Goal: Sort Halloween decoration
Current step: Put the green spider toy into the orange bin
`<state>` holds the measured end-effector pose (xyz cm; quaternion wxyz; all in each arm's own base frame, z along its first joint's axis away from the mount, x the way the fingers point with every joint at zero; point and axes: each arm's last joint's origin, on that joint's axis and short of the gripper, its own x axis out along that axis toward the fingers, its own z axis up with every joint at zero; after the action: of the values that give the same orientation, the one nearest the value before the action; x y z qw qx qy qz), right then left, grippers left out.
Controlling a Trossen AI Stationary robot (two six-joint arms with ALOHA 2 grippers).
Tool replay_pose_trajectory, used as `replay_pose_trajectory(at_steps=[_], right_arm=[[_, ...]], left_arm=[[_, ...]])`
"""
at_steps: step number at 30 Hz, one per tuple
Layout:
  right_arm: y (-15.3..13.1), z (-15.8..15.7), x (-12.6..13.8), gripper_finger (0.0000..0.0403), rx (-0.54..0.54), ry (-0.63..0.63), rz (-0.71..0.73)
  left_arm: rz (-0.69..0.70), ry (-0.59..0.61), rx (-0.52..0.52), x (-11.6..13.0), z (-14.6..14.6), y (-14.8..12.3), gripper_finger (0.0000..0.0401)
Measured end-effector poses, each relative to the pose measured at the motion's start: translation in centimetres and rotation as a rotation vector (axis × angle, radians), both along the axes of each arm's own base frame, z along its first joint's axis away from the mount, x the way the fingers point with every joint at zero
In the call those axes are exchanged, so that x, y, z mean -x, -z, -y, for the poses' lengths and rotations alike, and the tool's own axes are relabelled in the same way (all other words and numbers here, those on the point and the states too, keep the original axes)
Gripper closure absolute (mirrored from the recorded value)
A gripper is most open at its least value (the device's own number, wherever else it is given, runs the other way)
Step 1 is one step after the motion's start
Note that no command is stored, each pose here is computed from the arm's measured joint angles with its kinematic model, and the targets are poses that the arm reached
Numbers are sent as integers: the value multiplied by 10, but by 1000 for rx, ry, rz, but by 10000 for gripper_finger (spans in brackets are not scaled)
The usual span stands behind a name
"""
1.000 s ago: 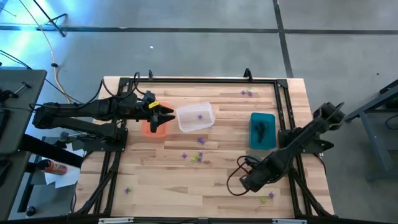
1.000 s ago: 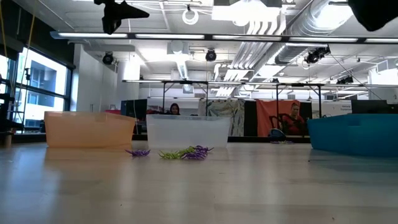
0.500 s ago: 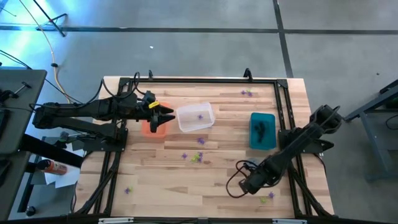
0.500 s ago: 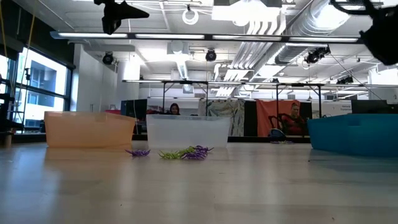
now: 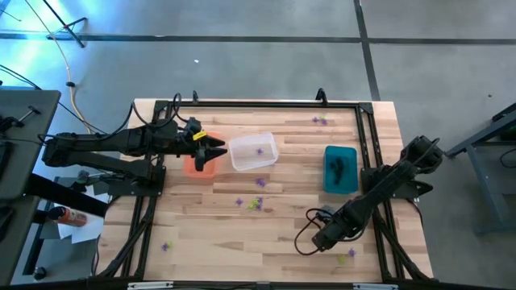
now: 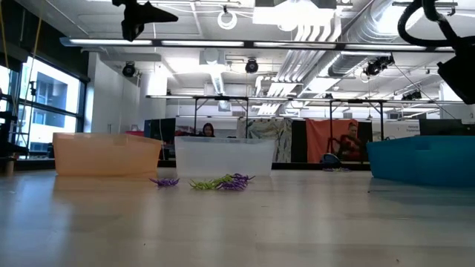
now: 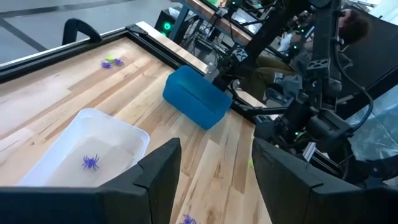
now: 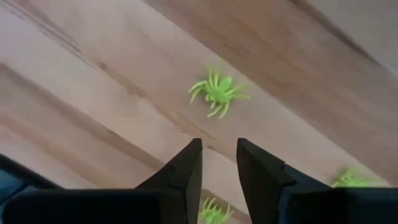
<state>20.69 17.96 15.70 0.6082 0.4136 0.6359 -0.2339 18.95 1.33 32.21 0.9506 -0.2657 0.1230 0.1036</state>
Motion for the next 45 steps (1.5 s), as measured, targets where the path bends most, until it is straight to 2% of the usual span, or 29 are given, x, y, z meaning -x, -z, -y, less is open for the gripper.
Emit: replay_pose_trajectory(at_steps=[8,14,28,31,36,45], right_arm=[[8,4,-7,315,14,-10,-5],[16,3,-6,315,12,-40,-67],[17,2,-8,317,7,-38,-45],[17,2,-8,330,7,-21,-49],[17,3,-9,394,21,16,-43],[7,-3,-14,402,13,-17,4]], left_arm=[[-1,-18,-6,0,-1,0,217],[0,-17,-6,0,-1,0,217],[-1,-17,-8,0,-1,0,217],[-1,-17,-7,0,-1,0,217],[-1,-17,-8,0,-1,0,217],[-2,-15,-11,0,-1,0,217]])
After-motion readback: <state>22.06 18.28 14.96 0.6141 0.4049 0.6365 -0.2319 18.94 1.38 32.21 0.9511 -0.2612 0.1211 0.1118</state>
